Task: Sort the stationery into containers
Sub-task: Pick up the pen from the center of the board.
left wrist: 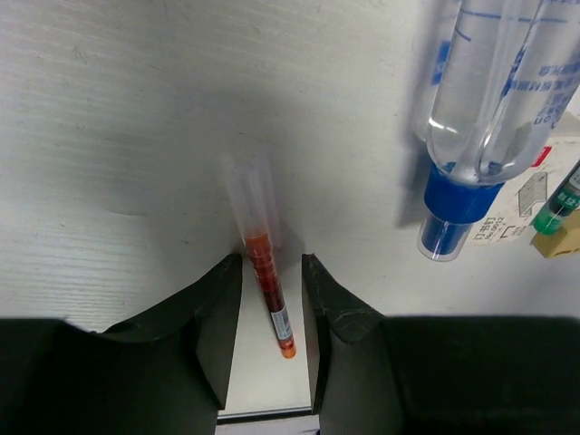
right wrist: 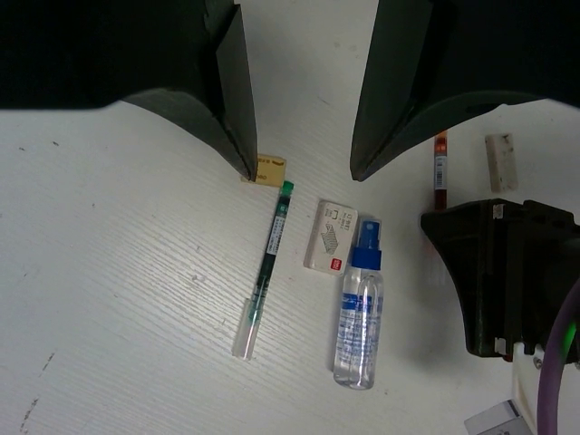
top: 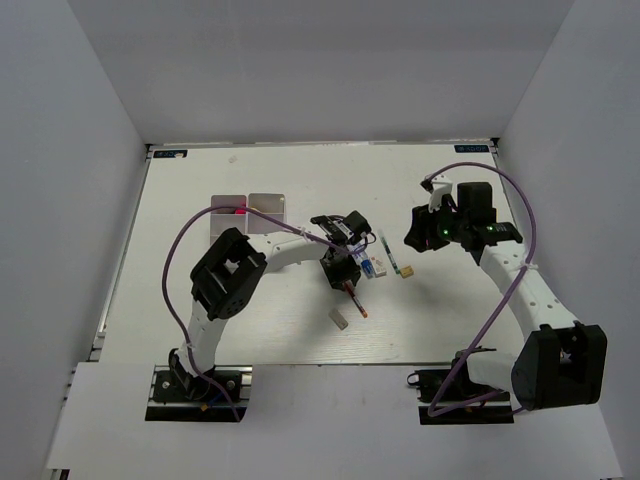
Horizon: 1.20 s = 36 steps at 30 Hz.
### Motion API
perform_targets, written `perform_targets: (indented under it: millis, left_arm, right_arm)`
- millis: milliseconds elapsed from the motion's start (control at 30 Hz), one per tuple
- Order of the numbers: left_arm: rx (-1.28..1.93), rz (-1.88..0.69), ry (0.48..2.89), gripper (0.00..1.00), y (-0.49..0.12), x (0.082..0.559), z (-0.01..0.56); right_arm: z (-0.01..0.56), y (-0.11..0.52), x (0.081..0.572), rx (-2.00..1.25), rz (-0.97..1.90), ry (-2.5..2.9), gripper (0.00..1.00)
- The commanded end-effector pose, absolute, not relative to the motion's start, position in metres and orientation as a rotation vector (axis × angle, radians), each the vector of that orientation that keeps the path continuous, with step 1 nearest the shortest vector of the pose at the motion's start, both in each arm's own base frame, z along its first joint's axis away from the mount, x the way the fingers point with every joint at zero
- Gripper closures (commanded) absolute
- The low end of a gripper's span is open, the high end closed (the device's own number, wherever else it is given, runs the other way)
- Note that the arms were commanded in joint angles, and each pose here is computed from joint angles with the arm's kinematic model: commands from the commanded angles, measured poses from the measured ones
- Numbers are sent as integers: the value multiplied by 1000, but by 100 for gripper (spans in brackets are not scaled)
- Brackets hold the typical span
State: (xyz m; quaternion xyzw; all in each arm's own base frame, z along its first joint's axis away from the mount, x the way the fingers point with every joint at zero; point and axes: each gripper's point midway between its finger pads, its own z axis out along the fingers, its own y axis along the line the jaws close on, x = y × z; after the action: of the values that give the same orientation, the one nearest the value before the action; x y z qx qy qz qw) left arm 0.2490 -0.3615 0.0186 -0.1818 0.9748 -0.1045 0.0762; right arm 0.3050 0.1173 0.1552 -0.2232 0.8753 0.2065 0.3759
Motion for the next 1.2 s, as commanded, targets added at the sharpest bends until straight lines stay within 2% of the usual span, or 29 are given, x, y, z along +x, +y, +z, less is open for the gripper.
perform_targets:
  millis: [0, 233, 567, 700, 733, 767, 867, 933, 1033, 1133, 1167]
  left_arm:
    - [-465, -224, 2993, 56, -351, 235, 4]
    - [-292, -40, 3074, 59, -330, 224, -16]
    - [-245, 83, 3073, 82, -305, 215, -33]
    - [-184, -56, 2951, 92, -319, 239, 5]
    - [-164, -130, 2900, 93, -331, 251, 23]
    - [-142, -167, 2864, 96, -336, 258, 38]
    - [-104, -268, 2705, 99, -344, 282, 90]
    - [-128, -331, 2599, 100, -336, 299, 123]
    - [-191, -328, 2433, 100, -313, 314, 159]
    - [-305, -236, 2340, 100, -277, 331, 179]
    - [-372, -184, 2286, 100, -259, 339, 191]
  right_arm:
    - [165, 119, 307, -548, 548, 2197, 48]
    - [164, 119, 306, -534, 566, 2200, 48]
    - [166, 120, 305, -532, 584, 2193, 48]
    - [163, 119, 303, -532, 582, 2202, 48]
    - [162, 119, 302, -538, 583, 2204, 46]
    - [161, 118, 302, -540, 579, 2203, 33]
    - [156, 122, 296, -588, 602, 2196, 11]
    - [153, 123, 295, -603, 611, 2196, 10]
    - [149, 123, 291, -615, 620, 2203, 16]
    - [147, 126, 287, -632, 641, 2199, 27]
    - [146, 128, 285, -639, 660, 2195, 41]
